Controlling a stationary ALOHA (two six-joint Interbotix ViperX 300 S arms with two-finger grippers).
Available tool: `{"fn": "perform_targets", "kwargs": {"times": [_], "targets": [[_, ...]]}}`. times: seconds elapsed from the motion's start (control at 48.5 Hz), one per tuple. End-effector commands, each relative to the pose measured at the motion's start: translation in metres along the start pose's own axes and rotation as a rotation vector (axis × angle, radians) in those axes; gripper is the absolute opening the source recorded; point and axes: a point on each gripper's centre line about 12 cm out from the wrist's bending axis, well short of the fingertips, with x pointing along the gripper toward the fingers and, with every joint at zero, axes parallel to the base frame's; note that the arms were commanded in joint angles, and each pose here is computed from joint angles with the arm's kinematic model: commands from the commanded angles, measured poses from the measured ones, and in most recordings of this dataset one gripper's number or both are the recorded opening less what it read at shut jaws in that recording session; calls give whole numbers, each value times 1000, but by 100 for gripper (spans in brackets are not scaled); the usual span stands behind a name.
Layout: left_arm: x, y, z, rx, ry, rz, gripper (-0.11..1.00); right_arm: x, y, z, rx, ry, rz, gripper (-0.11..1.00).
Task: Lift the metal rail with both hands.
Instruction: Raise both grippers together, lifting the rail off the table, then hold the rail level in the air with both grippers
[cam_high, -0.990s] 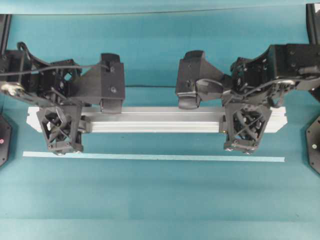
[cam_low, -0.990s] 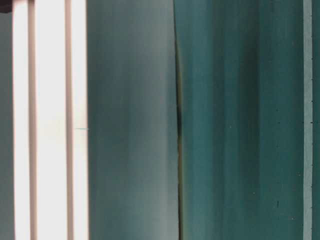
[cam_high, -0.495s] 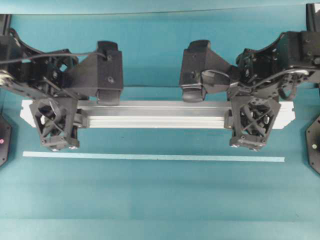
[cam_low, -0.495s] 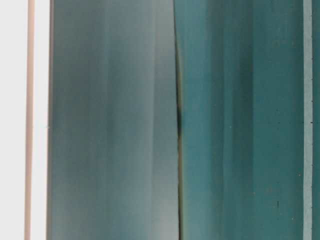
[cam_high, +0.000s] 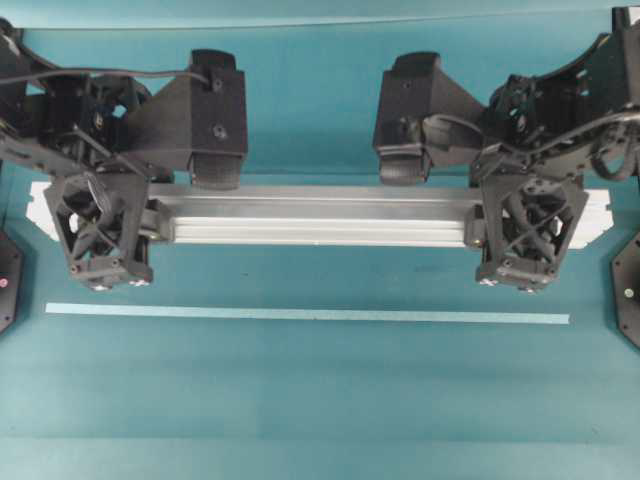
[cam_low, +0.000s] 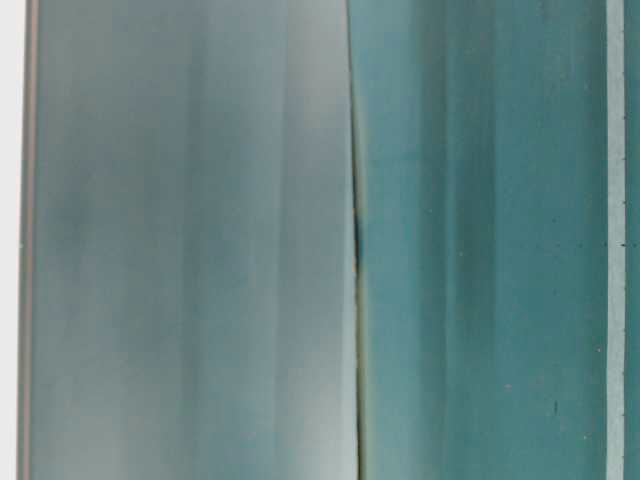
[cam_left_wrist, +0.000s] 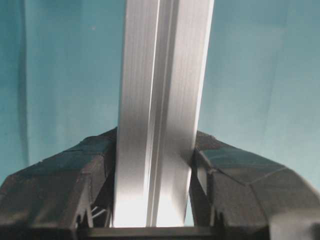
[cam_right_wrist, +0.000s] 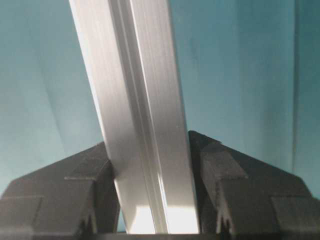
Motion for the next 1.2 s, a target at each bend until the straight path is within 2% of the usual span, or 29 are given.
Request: {"fn": "perform_targets", "kwargs": {"times": [0.0, 0.289, 0.928, 1.175], "targets": [[-19, 0, 3, -1, -45, -2, 37, -18, -1, 0, 43, -46, 6, 33], [-32, 0, 7, -3, -83, -5, 37, -26, -1, -3, 42, -25, 2, 33], [-33, 1, 8, -5, -89, -5, 37, -26, -1, -3, 43, -27, -5, 33], [-20, 1, 5, -7, -57, -2, 37, -5, -4, -1, 37, -6, -19, 33]]}}
